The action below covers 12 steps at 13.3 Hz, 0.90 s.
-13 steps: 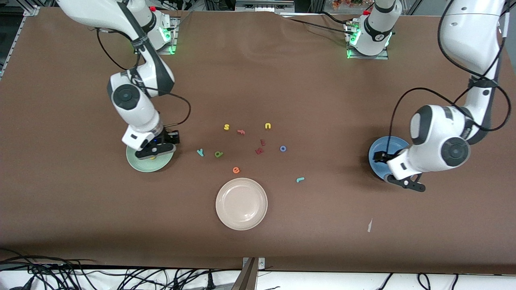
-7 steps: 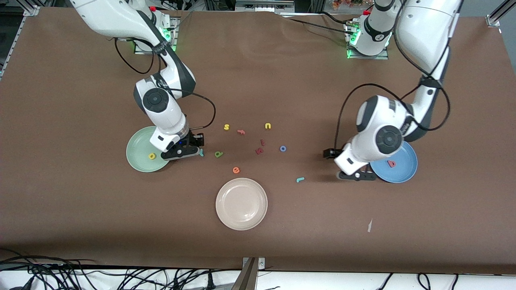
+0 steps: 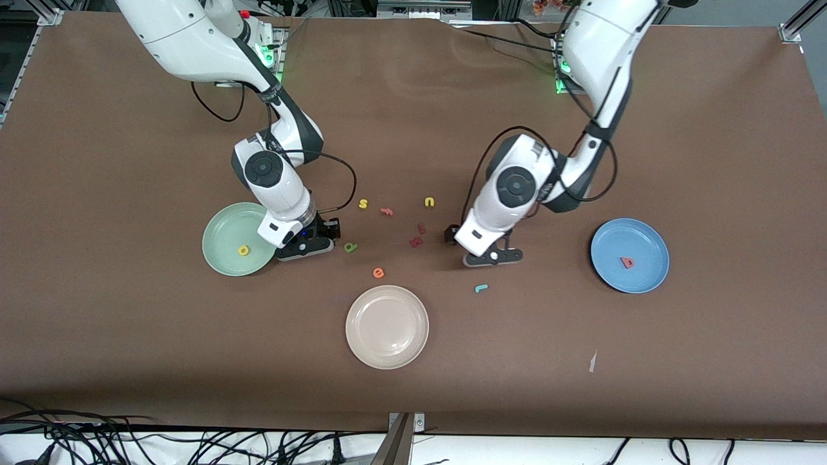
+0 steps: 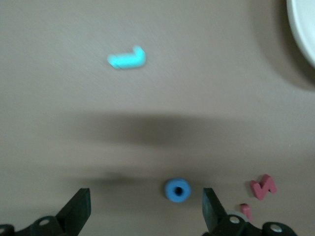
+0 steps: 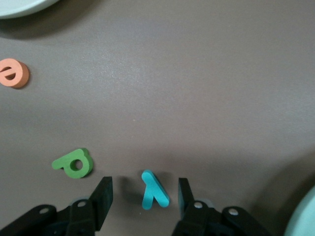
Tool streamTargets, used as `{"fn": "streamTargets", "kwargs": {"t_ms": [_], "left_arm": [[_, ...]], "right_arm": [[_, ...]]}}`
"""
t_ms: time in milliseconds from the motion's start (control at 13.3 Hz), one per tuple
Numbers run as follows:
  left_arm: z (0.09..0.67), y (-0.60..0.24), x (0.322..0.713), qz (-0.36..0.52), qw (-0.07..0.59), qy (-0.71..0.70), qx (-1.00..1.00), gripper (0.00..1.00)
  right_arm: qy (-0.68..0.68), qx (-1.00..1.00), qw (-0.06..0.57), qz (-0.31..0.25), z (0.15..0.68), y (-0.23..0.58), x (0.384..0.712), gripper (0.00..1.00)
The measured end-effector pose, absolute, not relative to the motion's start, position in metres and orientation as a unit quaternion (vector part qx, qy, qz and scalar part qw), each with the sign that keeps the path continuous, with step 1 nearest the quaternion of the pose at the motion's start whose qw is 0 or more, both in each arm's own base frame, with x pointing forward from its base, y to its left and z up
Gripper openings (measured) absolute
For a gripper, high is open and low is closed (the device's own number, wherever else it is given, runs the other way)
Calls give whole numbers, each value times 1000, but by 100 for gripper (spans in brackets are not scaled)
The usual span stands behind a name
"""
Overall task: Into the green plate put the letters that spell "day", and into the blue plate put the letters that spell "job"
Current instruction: 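Grasp cyan 'y' with the right gripper while the left gripper grasps blue 'o'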
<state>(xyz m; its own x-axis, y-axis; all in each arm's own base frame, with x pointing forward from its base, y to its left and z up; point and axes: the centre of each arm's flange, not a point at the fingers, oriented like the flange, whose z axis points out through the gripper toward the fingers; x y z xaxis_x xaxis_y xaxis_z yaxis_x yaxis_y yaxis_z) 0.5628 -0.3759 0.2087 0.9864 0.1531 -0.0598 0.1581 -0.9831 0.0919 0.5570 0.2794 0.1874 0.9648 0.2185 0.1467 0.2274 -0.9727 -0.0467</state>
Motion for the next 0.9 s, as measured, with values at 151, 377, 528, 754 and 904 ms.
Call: {"fn": "streamTargets", "kwargs": {"t_ms": [151, 377, 528, 754, 904], "left_arm": [[194, -388, 553, -19, 29, 89, 995, 96], [185, -393, 550, -15, 16, 97, 995, 88], [183, -394, 550, -16, 16, 100, 995, 81], [176, -403, 547, -18, 15, 100, 995, 77], [172, -409, 547, -18, 15, 102, 995, 74]], "right_arm": [[-117, -990, 34, -74, 180, 280, 554, 61], [-124, -989, 34, -76, 174, 281, 552, 57], [-128, -988, 31, -78, 175, 280, 552, 49], [-132, -988, 28, -79, 175, 279, 553, 33], [-132, -988, 27, -81, 177, 278, 554, 16]]}}
